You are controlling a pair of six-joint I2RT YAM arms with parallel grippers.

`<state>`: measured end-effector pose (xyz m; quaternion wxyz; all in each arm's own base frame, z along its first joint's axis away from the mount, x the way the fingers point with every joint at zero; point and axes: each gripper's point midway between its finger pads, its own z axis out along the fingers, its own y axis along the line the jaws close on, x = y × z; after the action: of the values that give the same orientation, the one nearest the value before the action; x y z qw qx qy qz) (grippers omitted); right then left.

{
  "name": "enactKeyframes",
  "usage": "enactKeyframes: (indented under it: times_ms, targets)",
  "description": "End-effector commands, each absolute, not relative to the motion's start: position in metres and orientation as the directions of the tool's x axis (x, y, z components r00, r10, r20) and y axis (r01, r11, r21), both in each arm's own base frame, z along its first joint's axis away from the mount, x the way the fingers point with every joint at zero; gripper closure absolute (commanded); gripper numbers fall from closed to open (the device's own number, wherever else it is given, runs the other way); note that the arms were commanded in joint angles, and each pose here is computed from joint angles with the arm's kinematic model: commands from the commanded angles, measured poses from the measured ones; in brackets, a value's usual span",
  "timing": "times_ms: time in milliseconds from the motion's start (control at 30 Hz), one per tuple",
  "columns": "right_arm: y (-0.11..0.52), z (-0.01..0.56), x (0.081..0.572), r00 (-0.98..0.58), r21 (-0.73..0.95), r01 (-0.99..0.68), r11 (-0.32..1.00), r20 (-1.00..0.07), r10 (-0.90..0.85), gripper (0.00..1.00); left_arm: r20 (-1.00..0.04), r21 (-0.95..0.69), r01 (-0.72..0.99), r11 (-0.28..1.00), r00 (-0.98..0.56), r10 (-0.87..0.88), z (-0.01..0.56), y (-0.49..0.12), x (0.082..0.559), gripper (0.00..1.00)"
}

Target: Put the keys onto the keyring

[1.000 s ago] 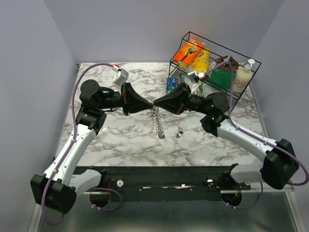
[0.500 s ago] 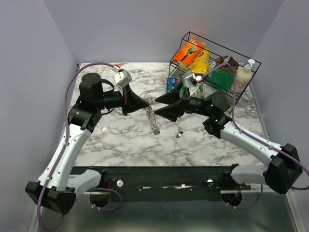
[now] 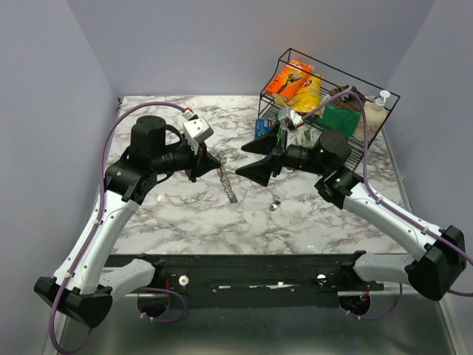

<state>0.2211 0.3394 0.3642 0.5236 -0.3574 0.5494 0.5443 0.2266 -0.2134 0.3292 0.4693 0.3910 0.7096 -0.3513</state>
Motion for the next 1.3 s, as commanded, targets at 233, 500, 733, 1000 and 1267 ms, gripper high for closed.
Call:
enactKeyframes:
  times_ms: [233, 500, 733, 1000, 1267]
  targets:
    - [0.332, 0.311, 0.229, -0.269, 0.285, -0.924, 0.256, -0.958, 0.095, 0.0, -0.93, 0.006, 0.798, 0.603, -0.217, 0.296, 0.325, -0.193, 0.249, 1.0]
    - [0.322, 0.284, 0.241, -0.352, 0.351, -0.86, 0.372, -0.933, 0.067, 0.0, -0.933, -0.002, 0.807, 0.591, -0.215, 0.289, 0.32, -0.196, 0.248, 1.0]
    - [0.294, 0.226, 0.269, -0.528, 0.448, -0.68, 0.58, -0.849, 0.037, 0.01, -0.927, -0.01, 0.81, 0.586, -0.227, 0.298, 0.31, -0.197, 0.249, 1.0]
    - [0.249, 0.138, 0.283, -0.724, 0.43, -0.401, 0.809, -0.69, 0.007, 0.03, -0.92, -0.031, 0.815, 0.579, -0.25, 0.303, 0.297, -0.199, 0.248, 1.0]
    - [0.205, 0.086, 0.284, -0.825, 0.482, -0.207, 0.851, -0.554, 0.114, 0.12, -0.915, -0.047, 0.83, 0.556, -0.259, 0.31, 0.288, -0.201, 0.243, 1.0]
